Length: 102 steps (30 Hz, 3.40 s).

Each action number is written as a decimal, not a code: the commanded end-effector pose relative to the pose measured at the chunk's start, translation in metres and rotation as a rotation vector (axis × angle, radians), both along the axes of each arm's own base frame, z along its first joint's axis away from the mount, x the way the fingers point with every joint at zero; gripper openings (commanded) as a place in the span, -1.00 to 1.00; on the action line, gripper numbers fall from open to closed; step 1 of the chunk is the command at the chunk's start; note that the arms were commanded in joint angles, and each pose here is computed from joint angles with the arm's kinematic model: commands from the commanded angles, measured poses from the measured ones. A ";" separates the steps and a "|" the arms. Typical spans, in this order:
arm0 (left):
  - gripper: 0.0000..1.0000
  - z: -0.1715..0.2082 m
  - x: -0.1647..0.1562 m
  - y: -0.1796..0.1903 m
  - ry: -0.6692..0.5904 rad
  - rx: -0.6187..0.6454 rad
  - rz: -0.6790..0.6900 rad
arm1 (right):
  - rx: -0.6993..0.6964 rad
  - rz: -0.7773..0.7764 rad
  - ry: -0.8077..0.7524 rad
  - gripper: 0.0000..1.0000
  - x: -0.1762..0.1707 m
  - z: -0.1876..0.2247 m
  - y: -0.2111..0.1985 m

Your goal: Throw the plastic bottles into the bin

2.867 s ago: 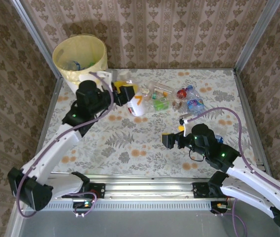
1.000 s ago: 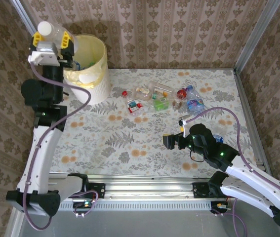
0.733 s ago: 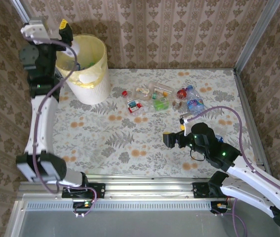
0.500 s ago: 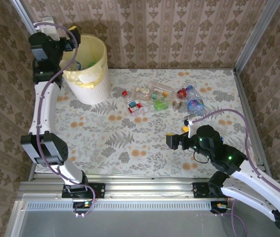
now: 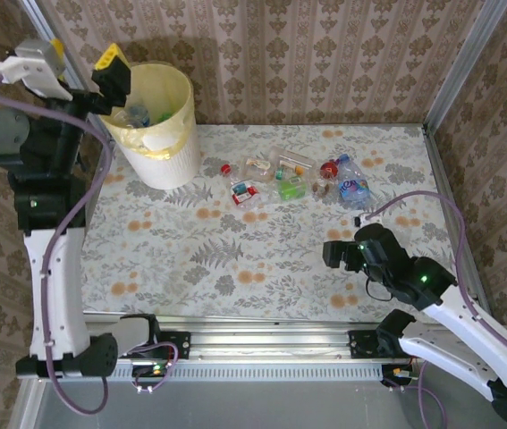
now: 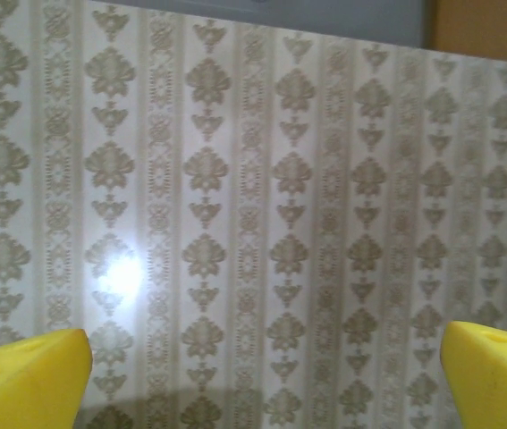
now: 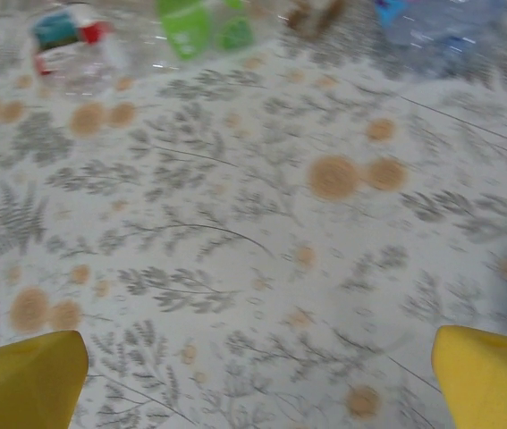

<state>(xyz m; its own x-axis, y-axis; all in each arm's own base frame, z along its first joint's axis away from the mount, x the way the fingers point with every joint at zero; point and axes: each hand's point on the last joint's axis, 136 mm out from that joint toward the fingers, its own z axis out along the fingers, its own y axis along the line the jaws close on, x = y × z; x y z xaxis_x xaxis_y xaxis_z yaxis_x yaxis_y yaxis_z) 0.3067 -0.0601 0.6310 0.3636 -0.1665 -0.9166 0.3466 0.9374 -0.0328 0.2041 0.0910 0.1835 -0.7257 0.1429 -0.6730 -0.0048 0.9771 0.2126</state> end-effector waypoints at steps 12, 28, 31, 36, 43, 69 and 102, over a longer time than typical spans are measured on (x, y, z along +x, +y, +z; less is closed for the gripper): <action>1.00 -0.083 -0.020 -0.071 0.221 0.047 -0.291 | -0.036 -0.368 0.223 1.00 -0.006 -0.037 -0.072; 1.00 -0.112 -0.040 -0.082 0.286 0.049 -0.334 | 0.050 -0.501 0.300 1.00 0.013 -0.075 -0.100; 0.99 -0.112 -0.045 -0.081 0.286 0.047 -0.332 | 0.063 -0.525 0.323 1.00 0.015 -0.088 -0.105; 0.99 -0.114 -0.051 -0.076 0.298 0.048 -0.314 | 0.068 -0.573 0.355 0.99 0.012 -0.107 -0.117; 1.00 -0.122 -0.047 -0.072 0.332 0.039 -0.287 | 0.099 -0.614 0.375 0.98 0.013 -0.127 -0.123; 0.99 -0.135 -0.053 -0.070 0.403 0.027 -0.290 | 0.238 -0.602 0.468 0.45 0.045 -0.161 -0.119; 1.00 -0.185 -0.044 -0.138 0.488 0.028 -0.491 | 0.350 -0.261 0.101 -0.20 0.073 -0.064 -0.037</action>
<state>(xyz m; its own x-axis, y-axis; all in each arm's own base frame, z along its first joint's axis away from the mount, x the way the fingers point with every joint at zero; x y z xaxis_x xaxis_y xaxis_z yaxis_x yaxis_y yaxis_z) 0.2648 -0.1880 0.4426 -0.2098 -0.1530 -0.9657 0.6596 0.7069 -0.2553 0.2666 0.0458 0.0960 -0.7277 0.5393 -0.4238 0.3275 0.8161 0.4761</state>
